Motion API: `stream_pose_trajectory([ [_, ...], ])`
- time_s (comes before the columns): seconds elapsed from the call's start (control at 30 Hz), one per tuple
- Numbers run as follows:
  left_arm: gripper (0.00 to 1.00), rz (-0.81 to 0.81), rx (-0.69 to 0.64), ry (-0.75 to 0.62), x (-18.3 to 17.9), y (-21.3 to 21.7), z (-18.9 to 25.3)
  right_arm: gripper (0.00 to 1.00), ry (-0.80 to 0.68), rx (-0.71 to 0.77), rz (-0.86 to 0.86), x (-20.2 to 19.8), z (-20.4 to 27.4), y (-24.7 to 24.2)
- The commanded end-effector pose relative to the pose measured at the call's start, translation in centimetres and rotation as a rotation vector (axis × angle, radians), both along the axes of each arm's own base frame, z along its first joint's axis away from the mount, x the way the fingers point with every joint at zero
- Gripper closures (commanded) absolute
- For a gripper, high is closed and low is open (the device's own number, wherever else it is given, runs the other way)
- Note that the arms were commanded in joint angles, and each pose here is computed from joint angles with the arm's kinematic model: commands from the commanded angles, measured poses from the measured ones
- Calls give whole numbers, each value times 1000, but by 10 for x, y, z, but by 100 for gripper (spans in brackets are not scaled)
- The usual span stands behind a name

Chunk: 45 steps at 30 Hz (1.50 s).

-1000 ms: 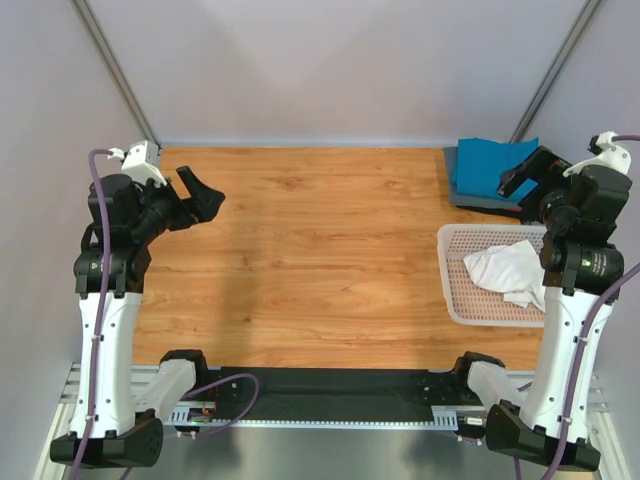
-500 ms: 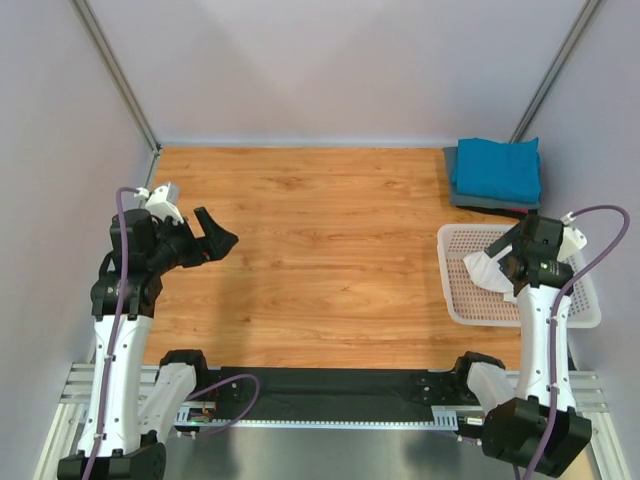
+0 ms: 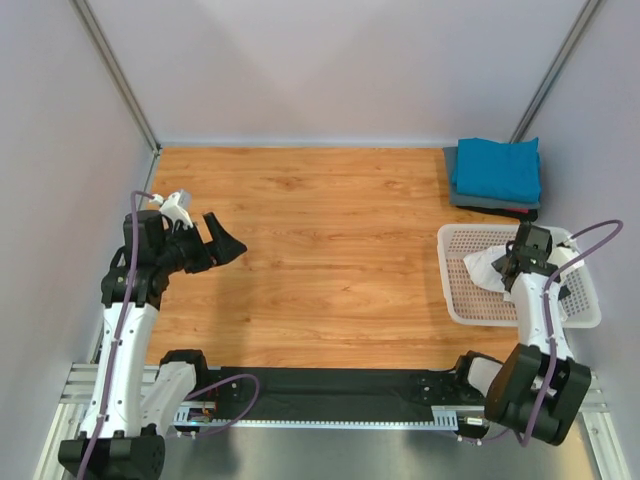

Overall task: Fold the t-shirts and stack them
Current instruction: Grab the tshirt from the pile, then move the tshirt to the center of the board

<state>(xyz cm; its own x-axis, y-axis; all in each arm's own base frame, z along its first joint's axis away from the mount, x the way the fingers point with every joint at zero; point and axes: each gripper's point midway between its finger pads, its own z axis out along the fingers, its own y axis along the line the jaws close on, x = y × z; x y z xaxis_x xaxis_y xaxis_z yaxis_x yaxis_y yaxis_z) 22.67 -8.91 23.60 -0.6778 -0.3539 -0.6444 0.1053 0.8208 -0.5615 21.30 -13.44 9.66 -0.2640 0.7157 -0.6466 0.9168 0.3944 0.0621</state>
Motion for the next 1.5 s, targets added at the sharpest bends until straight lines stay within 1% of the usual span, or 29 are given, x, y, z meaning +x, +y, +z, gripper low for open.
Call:
stream_pose_trajectory([
  [0.0,0,-38,-76,12,7,-12,3,0,-54,-99,-95,15,5,-31],
  [0.23,0,-12,-117,1,22,-14,9,0,-41,-54,-35,48,-24,-48],
  [0.27,0,-10,-115,-7,22,-13,11,2,-38,-49,-29,51,-26,-48],
  [0.37,0,6,-102,-34,23,-10,17,18,-34,-37,-13,59,-32,-50],
  [0.4,0,11,-95,-39,23,-9,19,25,-39,-36,-7,61,-33,-50],
  [0.43,0,25,-78,-46,23,-6,20,46,-43,-37,9,64,-31,-49],
  [0.47,0,31,-68,-51,23,-4,22,61,-46,-38,12,65,-30,-49],
  [0.5,0,36,-53,-40,20,-2,20,98,-54,-43,9,66,-25,-50],
  [0.57,0,37,-39,-36,19,0,20,100,-46,-60,-15,57,-14,-52],
  [0.67,0,27,-33,-43,19,-1,23,100,-112,-85,13,54,26,-47],
  [0.77,0,-8,-52,-67,21,-6,29,100,-304,-109,128,64,96,-28],
  [0.8,0,-19,-57,-73,22,-8,31,100,-401,-140,171,63,129,-19],
  [0.83,0,-36,-62,-81,21,-10,33,100,-472,-127,246,69,149,-5],
  [0.87,0,-44,-59,-98,23,-11,36,99,-553,-161,309,73,189,6],
  [0.9,0,-48,-58,-104,24,-11,37,100,-614,-155,384,74,212,22],
  [0.93,0,-52,-58,-108,25,-11,38,100,-655,-161,433,76,233,33],
  [0.97,0,-60,-56,-118,25,-12,42,100,-725,-186,503,77,271,49],
  [1.03,0,-88,-56,-122,24,-17,46,100,-780,-147,637,83,300,80],
  [1.07,0,-99,-51,-135,23,-18,52,100,-840,-154,719,83,332,101],
  [1.13,0,-113,-47,-156,22,-19,58,99,-856,-115,838,96,345,129],
  [1.17,0,-112,-41,-172,21,-18,62,100,-876,-89,932,98,355,158],
  [1.2,0,-108,-31,-189,18,-17,66,100,-888,-101,997,106,367,173],
  [1.27,0,-91,-14,-207,15,-14,71,99,-920,-54,1166,106,377,225],
  [1.3,0,-87,-8,-226,10,-13,76,100,-905,-28,1222,117,372,244],
  [1.33,0,-78,-1,-235,9,-11,78,100,-938,-26,1295,115,386,264],
  [1.37,0,-73,2,-231,6,-10,76,99,-943,12,1396,110,386,297],
  [1.4,0,-65,7,-247,1,-9,79,100,-910,43,1450,121,375,320],
  [1.43,0,-56,16,-245,-1,-7,77,100,-930,59,1537,111,383,350],
  [1.47,0,-48,22,-249,-3,-6,77,100,-921,73,1574,111,380,367],
])
